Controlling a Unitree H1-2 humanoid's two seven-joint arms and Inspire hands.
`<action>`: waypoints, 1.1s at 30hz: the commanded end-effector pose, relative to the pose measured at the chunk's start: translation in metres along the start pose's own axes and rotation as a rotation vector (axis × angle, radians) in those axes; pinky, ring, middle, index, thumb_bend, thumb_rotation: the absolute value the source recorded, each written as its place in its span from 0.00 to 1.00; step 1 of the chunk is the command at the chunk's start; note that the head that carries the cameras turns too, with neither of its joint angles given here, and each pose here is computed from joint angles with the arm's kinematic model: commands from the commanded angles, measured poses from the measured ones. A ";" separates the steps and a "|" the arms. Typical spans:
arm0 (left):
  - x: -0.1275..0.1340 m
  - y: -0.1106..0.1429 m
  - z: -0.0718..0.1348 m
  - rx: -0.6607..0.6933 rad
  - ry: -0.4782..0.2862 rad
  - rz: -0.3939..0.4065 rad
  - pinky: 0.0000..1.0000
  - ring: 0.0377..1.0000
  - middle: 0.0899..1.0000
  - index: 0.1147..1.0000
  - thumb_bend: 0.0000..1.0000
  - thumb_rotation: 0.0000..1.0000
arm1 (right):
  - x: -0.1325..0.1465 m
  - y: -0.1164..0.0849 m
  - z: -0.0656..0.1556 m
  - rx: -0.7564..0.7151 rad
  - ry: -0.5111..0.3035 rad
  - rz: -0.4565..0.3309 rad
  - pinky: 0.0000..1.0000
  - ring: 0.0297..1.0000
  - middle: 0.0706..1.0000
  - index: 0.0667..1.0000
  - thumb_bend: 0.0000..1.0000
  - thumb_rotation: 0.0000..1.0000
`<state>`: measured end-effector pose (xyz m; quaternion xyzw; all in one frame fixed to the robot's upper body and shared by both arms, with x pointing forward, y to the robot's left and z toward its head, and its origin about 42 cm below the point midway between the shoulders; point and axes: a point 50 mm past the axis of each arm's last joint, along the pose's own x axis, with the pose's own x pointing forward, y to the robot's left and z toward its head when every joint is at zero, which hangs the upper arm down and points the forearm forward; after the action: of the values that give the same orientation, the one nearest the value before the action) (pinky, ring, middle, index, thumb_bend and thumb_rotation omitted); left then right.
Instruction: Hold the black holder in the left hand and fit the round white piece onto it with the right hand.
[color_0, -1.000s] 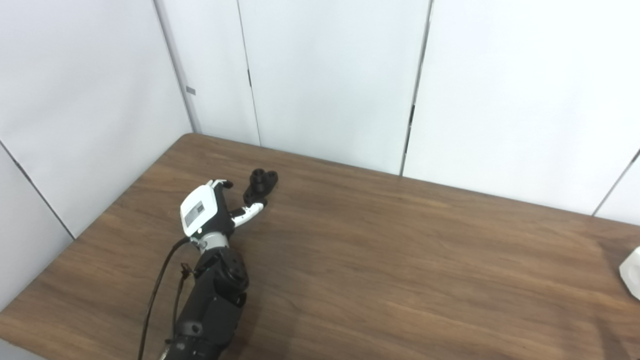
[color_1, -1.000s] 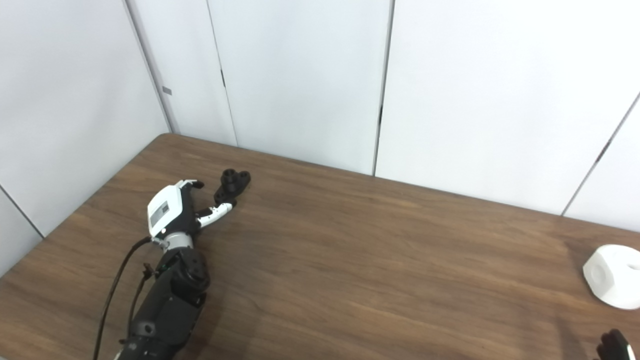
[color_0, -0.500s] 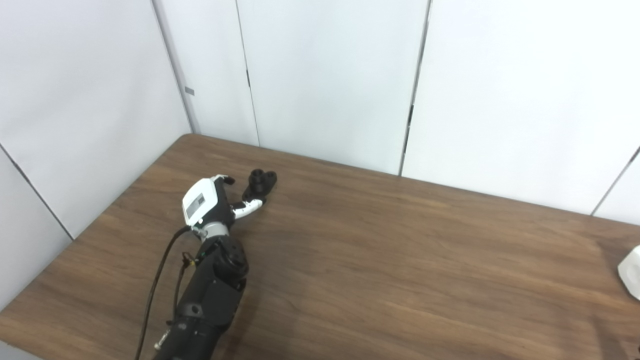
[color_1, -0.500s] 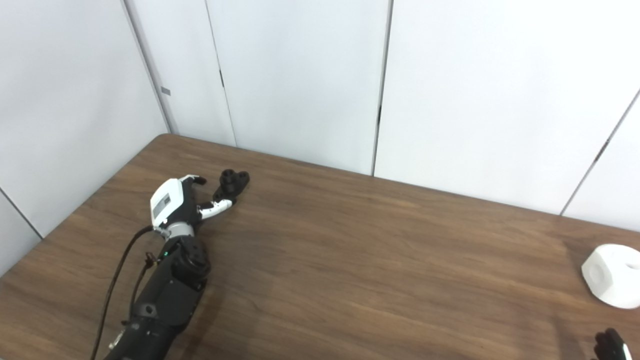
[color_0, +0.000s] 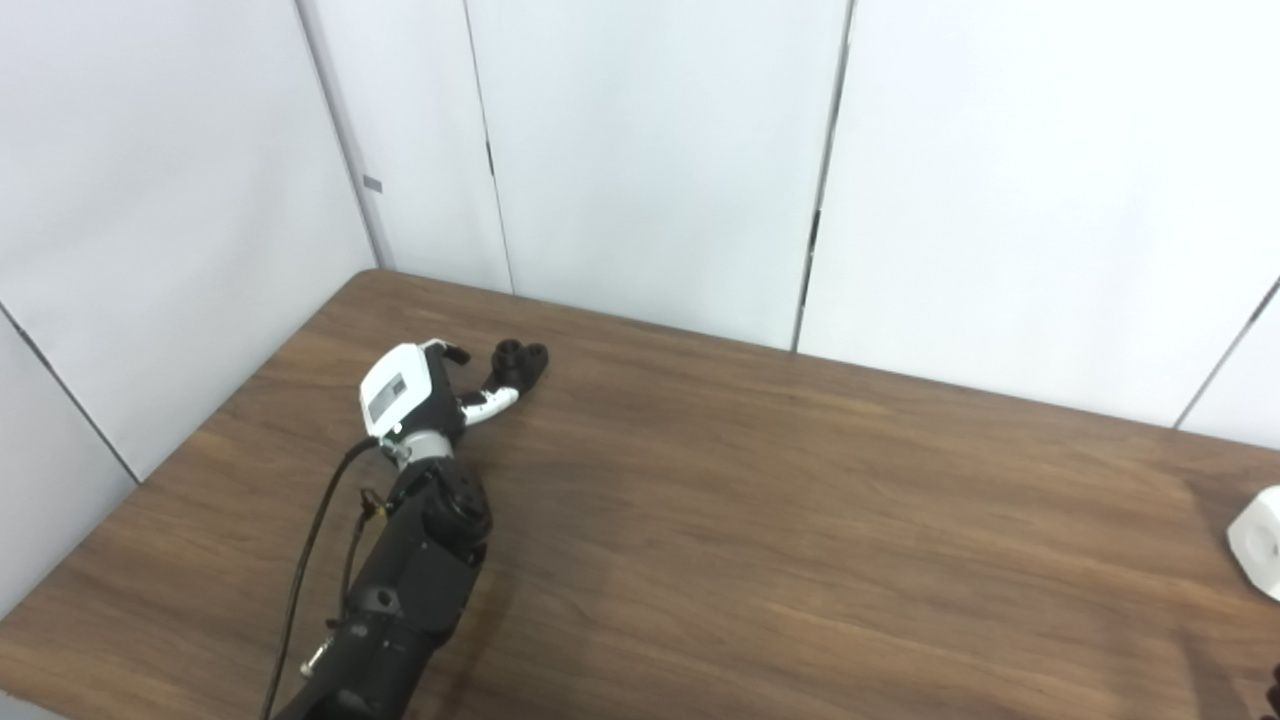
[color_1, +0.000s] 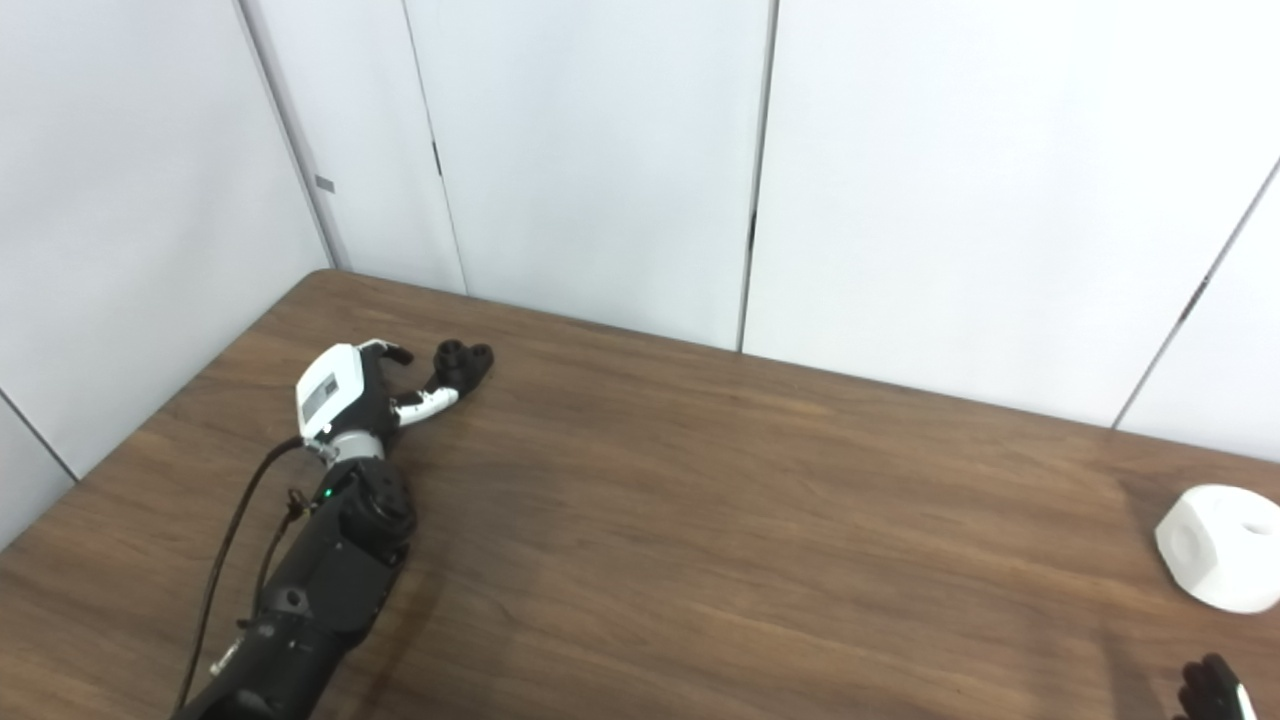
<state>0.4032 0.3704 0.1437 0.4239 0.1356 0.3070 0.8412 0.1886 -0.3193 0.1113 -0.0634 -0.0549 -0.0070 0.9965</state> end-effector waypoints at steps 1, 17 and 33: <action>0.005 0.005 0.020 -0.031 -0.056 0.013 0.83 0.89 0.83 0.60 0.80 0.33 | -0.024 0.009 -0.020 0.042 0.098 -0.025 1.00 0.99 0.97 0.98 0.52 1.00; 0.009 0.002 0.015 0.061 -0.044 -0.037 0.85 0.88 0.82 0.59 0.80 0.33 | -0.022 0.011 -0.020 0.050 0.089 -0.030 1.00 0.99 0.98 0.98 0.52 1.00; 0.013 -0.002 0.014 0.208 -0.061 -0.028 0.92 0.91 0.84 0.58 0.83 0.34 | -0.021 0.012 -0.020 0.060 0.089 -0.027 1.00 1.00 0.99 0.99 0.48 1.00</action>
<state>0.4117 0.3669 0.1385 0.5079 0.1548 0.2608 0.8063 0.1863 -0.3177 0.1109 -0.0606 -0.0519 -0.0119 0.9967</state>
